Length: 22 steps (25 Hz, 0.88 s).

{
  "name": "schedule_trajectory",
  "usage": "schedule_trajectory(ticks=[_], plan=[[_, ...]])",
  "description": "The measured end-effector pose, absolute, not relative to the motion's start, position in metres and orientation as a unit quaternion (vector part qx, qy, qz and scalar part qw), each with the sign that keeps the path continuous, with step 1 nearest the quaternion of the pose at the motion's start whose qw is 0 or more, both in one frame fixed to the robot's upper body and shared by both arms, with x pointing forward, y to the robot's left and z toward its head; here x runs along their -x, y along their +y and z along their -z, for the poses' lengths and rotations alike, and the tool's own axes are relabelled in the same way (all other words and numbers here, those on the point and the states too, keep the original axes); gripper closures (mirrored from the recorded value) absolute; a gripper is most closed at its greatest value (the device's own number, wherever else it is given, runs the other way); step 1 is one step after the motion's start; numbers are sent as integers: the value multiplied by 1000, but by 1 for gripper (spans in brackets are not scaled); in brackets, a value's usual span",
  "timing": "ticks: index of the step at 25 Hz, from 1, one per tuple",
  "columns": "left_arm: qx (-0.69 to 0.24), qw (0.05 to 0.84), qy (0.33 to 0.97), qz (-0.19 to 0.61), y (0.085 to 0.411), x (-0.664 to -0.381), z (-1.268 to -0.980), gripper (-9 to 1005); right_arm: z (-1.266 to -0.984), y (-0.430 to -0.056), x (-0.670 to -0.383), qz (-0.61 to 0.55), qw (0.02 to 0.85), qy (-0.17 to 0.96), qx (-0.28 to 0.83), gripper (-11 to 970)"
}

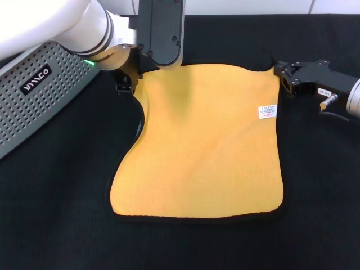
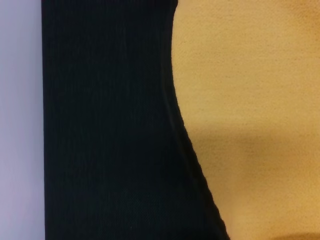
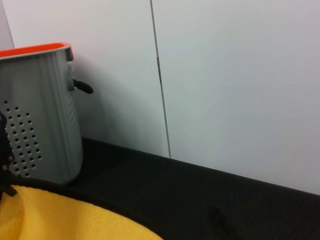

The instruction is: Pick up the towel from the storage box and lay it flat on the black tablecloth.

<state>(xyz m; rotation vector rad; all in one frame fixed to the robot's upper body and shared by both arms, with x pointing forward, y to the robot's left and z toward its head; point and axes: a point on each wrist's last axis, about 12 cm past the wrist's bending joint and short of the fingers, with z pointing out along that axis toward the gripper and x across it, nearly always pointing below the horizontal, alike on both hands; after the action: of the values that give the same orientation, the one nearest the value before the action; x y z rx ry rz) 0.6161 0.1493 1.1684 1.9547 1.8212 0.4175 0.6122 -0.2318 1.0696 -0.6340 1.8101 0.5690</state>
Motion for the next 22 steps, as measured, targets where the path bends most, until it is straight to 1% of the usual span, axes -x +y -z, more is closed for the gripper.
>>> schedule_trajectory(ticks=[9, 15, 18, 22], plan=[[-703, 218, 660, -151, 151, -616, -1168, 947, -1070, -233, -612, -232, 549, 756, 271, 937], [-687, 243, 669, -149, 156, -619, -1174, 929, -1073, -243, -610, -228, 569, 750, 248, 937], [-674, 266, 673, -149, 161, -617, -1180, 920, -1076, -249, -608, -224, 580, 745, 242, 828], [-645, 315, 681, -142, 167, -610, -1197, 742, -1078, -257, -597, -233, 592, 733, 240, 676]])
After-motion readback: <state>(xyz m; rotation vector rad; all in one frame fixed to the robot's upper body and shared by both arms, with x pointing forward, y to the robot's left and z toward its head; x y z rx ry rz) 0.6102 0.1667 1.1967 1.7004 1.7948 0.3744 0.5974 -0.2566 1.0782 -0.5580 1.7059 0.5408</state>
